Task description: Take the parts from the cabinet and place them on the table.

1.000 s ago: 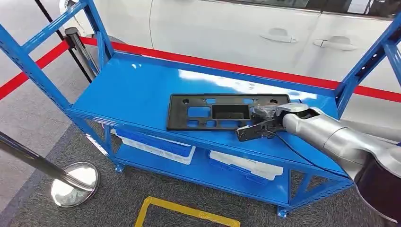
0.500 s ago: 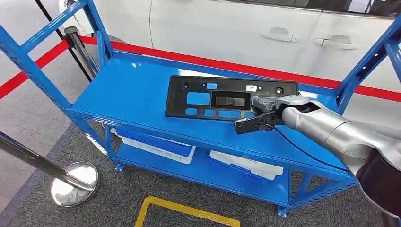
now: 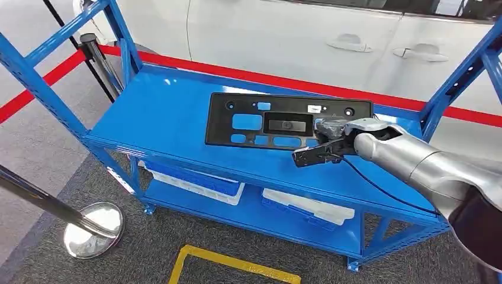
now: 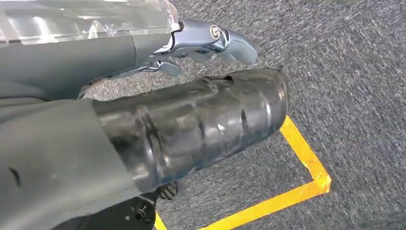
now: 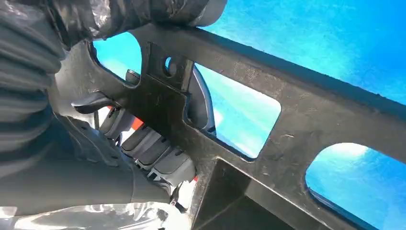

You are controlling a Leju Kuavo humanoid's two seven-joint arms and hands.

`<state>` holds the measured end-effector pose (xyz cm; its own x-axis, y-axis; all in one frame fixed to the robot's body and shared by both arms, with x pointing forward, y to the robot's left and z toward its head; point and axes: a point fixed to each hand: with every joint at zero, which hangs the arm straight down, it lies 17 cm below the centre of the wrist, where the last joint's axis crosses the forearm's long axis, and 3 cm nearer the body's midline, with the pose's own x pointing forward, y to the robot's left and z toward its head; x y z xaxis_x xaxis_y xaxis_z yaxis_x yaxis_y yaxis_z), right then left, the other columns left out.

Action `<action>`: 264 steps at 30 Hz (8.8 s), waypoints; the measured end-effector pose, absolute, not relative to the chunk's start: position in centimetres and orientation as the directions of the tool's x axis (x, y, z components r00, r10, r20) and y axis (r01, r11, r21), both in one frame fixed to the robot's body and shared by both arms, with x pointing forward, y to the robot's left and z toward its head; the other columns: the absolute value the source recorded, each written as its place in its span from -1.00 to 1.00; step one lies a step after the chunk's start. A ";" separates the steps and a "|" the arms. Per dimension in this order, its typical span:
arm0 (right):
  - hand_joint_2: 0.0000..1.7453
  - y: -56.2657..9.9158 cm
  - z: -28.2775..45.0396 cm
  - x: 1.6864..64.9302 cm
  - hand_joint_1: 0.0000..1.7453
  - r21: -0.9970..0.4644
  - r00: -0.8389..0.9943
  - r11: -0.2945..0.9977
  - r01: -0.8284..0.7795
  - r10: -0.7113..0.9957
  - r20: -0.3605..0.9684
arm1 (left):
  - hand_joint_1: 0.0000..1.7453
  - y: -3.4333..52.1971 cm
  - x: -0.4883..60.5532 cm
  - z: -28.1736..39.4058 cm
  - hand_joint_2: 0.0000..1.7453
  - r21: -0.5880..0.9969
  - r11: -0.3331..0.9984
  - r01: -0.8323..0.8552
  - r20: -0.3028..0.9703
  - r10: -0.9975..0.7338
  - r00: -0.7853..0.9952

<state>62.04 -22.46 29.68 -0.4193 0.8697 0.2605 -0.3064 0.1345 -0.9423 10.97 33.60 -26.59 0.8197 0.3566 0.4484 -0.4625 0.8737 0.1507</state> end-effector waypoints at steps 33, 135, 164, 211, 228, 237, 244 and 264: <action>1.00 -21.6 52.8 60.6 1.00 -0.966 -0.473 0.257 -0.009 0.850 0.230 | -1.00 33.6 11.0 -26.5 1.00 0.138 0.864 -0.485 0.466 0.376 0.801; 1.00 -14.7 59.6 49.3 1.00 -0.988 -0.741 0.150 -0.034 0.659 0.126 | -1.00 32.8 12.7 -26.2 1.00 0.121 0.906 -0.406 0.488 0.302 0.819; 1.00 -12.0 57.9 47.7 1.00 -0.980 -0.807 0.189 -0.060 0.569 0.159 | -1.00 32.0 12.6 -26.2 1.00 0.120 0.919 -0.377 0.480 0.278 0.832; 1.00 -13.3 52.6 49.6 1.00 -0.970 -0.785 0.202 -0.131 0.576 0.226 | -1.00 32.0 12.2 -26.5 1.00 0.153 0.919 -0.365 0.449 0.264 0.854; 1.00 -13.7 50.9 50.1 1.00 -0.971 -0.770 0.173 -0.164 0.593 0.236 | -1.00 32.2 12.7 -26.3 1.00 0.151 0.920 -0.362 0.473 0.254 0.844; 1.00 -13.7 51.1 50.6 1.00 -0.975 -0.761 0.175 -0.134 0.612 0.215 | -1.00 31.7 12.7 -26.3 1.00 0.148 0.917 -0.369 0.473 0.262 0.841; 1.00 -13.5 50.7 50.7 1.00 -0.975 -0.760 0.175 -0.136 0.613 0.216 | -1.00 31.6 12.7 -26.2 1.00 0.149 0.918 -0.367 0.478 0.258 0.840; 1.00 -14.5 51.0 51.1 1.00 -0.988 -0.754 0.138 -0.067 0.641 0.140 | -1.00 30.4 13.2 -26.1 1.00 0.125 0.920 -0.371 0.483 0.270 0.833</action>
